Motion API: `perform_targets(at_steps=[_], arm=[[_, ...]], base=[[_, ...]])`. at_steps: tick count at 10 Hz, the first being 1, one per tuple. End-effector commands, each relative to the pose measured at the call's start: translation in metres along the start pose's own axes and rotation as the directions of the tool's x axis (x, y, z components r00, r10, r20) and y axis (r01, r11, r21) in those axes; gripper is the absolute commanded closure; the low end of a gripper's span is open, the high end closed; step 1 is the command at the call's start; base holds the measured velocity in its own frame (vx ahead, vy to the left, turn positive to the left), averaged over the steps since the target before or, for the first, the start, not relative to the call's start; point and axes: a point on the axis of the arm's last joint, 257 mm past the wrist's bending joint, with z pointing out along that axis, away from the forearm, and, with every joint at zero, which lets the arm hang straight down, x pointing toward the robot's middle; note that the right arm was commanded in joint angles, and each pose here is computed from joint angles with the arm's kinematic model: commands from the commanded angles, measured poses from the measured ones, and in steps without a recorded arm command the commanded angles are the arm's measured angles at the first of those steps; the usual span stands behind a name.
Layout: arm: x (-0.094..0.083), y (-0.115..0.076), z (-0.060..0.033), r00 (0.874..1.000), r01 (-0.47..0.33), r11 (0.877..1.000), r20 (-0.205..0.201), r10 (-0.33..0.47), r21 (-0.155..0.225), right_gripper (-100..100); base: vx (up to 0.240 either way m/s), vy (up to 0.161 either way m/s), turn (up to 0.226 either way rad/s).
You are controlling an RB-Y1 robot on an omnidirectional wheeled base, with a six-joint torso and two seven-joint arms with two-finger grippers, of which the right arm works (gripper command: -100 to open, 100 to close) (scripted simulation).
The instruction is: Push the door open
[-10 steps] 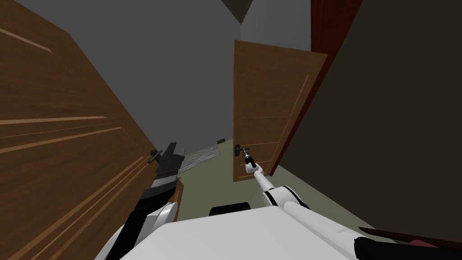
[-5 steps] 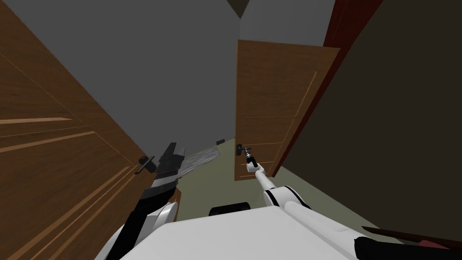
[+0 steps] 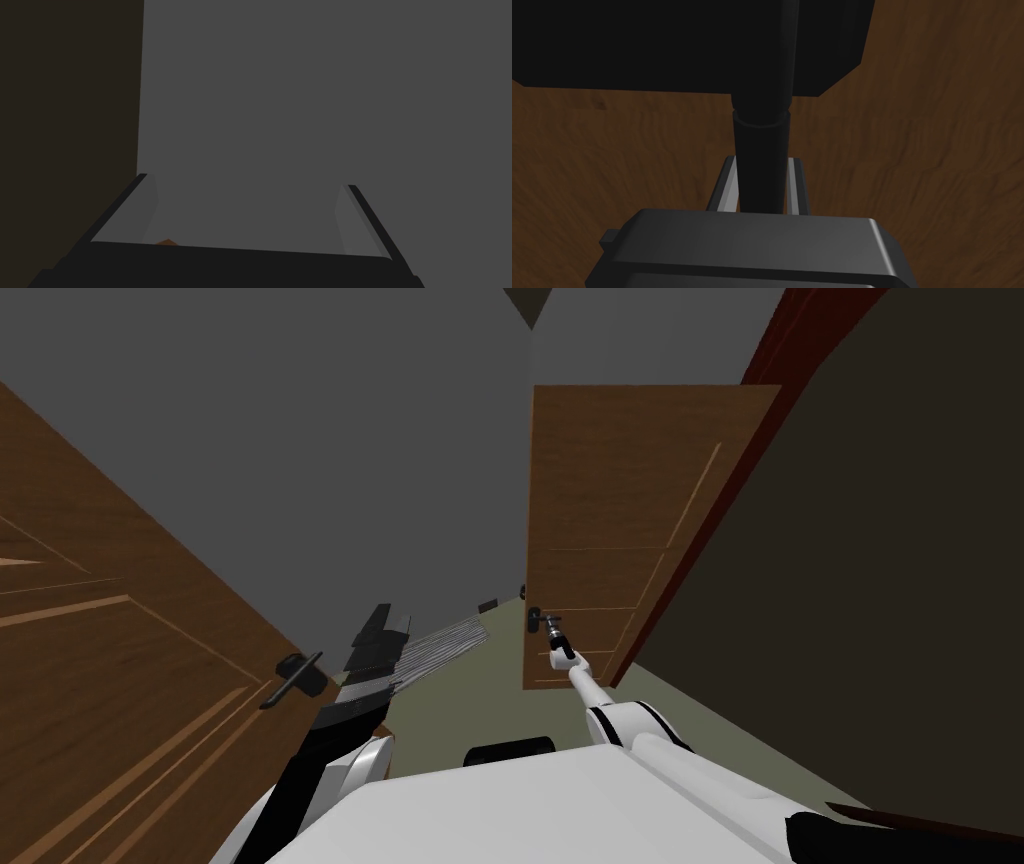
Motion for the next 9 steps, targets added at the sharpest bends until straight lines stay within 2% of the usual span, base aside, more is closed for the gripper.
perform_targets(at_steps=[1,7,9], arm=[[-0.012,0.006,0.0011,1.000,-0.001,1.000,0.022,0.002,-0.012,100],[-0.047,0.006,-0.0008,0.996,-0.004,1.000,0.086,0.005,-0.013,100],[-0.063,0.005,-0.0022,0.994,0.001,1.000,0.107,0.000,-0.012,100]], base=[[0.180,0.149,-0.074],[0.168,0.119,-0.065],[0.099,0.037,-0.053]])
